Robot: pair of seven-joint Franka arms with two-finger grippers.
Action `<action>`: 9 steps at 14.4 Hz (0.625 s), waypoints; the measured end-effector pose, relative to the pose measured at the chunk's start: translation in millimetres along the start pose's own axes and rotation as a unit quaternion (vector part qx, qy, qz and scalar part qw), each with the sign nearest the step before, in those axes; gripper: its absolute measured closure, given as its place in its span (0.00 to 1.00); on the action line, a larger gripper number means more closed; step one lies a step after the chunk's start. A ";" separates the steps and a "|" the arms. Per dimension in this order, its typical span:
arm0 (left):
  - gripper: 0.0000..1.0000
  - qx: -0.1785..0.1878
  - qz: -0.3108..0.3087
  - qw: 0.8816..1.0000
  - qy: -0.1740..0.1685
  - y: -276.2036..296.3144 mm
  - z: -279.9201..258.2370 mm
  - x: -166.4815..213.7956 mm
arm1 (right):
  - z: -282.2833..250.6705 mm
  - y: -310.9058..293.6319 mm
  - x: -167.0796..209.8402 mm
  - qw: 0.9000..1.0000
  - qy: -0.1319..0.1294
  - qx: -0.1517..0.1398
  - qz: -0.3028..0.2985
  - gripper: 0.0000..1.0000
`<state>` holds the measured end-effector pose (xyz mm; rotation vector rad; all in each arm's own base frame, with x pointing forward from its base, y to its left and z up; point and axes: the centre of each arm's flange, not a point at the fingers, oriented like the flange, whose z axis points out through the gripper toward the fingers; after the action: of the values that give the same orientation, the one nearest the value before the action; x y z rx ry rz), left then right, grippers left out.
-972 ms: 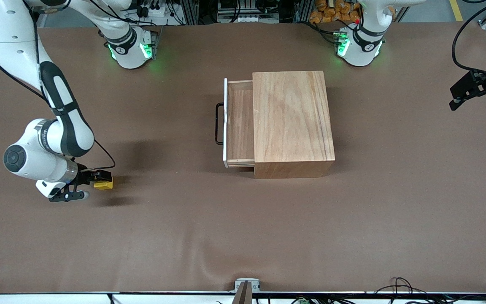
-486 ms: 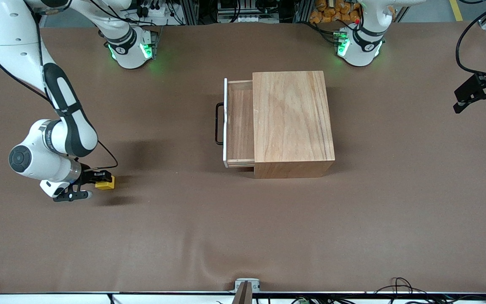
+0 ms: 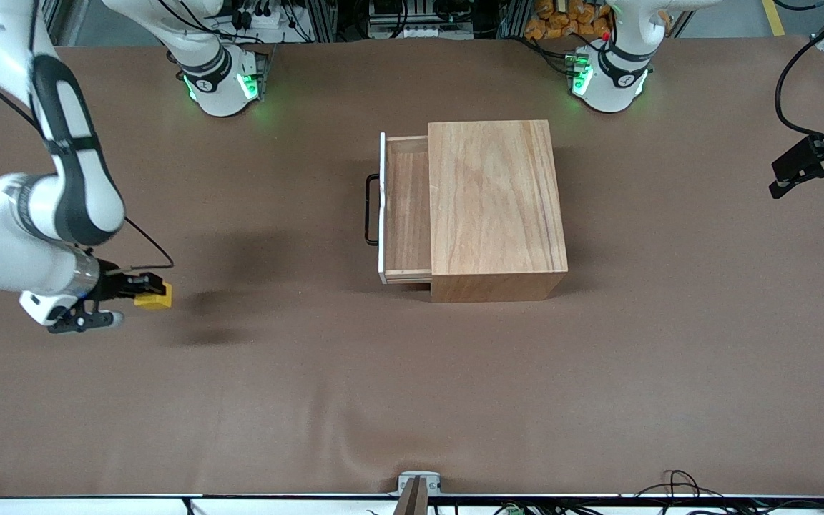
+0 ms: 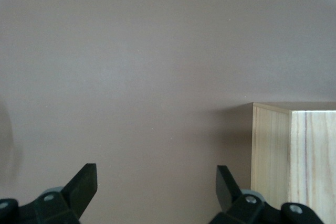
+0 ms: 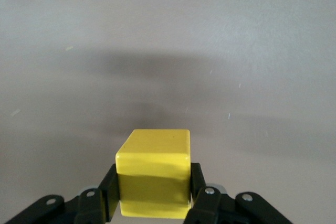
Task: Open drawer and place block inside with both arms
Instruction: 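Close the right gripper on the yellow cube and lift it, then carry the yellow cube with the right gripper over the open drawer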
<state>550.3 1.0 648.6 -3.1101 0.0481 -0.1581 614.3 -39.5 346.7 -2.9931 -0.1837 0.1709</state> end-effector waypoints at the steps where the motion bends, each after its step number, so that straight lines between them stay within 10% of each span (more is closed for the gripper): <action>1: 0.00 0.000 0.016 1.000 0.000 -2.7 0.6 0.7 | -28.2 -9.8 -11.6 1.000 -0.006 0.004 -0.005 0.44; 9: 0.00 0.000 -0.006 1.000 -0.002 -4.5 -19.5 -2.3 | -136.3 -185.2 -48.7 0.992 -0.024 0.025 0.124 0.44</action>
<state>546.2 5.1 667.8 -3.1110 0.0284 -0.1529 561.7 118.5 512.5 -2.9544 0.1857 0.2694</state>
